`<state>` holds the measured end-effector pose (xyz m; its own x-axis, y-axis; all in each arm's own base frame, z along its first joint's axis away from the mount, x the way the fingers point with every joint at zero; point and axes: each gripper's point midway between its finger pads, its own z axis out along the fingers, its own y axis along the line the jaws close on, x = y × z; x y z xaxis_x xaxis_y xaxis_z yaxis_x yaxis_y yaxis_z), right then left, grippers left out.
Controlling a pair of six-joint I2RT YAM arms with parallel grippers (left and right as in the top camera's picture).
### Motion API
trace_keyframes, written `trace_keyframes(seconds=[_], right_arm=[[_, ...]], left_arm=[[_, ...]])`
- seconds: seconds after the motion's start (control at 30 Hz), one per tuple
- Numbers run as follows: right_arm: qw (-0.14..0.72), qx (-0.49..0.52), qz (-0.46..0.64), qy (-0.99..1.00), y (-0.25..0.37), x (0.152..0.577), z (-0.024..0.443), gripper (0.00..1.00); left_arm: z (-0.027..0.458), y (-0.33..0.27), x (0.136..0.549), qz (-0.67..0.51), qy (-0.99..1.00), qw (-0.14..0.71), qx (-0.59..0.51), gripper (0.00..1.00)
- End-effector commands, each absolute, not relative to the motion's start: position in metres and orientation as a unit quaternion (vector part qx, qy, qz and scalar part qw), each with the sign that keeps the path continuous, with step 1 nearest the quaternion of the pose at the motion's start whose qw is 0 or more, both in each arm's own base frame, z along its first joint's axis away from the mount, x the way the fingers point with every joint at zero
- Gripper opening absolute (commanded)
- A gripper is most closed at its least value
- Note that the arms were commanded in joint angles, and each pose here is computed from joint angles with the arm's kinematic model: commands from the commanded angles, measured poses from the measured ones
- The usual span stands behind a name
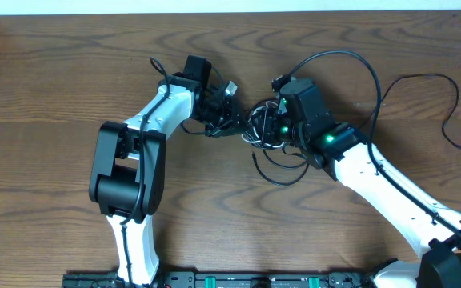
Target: Untangle cables
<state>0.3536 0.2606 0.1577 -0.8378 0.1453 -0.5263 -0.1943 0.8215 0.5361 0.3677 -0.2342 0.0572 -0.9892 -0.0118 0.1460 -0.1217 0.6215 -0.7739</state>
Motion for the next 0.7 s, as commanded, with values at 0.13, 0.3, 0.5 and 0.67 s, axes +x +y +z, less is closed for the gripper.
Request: trace_keyframes(seconds=[0.13, 0.3, 0.5, 0.67], right_arm=[[0.327, -0.048, 0.261, 0.907, 0.243, 0.372, 0.161, 0.21], [0.322, -0.075, 0.254, 0.909, 0.231, 0.374, 0.157, 0.2], [0.288, -0.102, 0.275, 0.912, 0.234, 0.365, 0.146, 0.2], [0.26, -0.095, 0.261, 0.925, 0.234, 0.368, 0.117, 0.19]], left_arm=[[0.112, -0.25, 0.362, 0.602, -0.794, 0.067, -0.04, 0.08], [0.122, -0.253, 0.359, 0.63, -0.771, 0.039, -0.089, 0.07], [0.149, -0.256, 0.356, 0.689, -0.712, 0.012, -0.137, 0.08], [0.149, -0.257, 0.357, 0.689, -0.711, 0.008, -0.141, 0.08]])
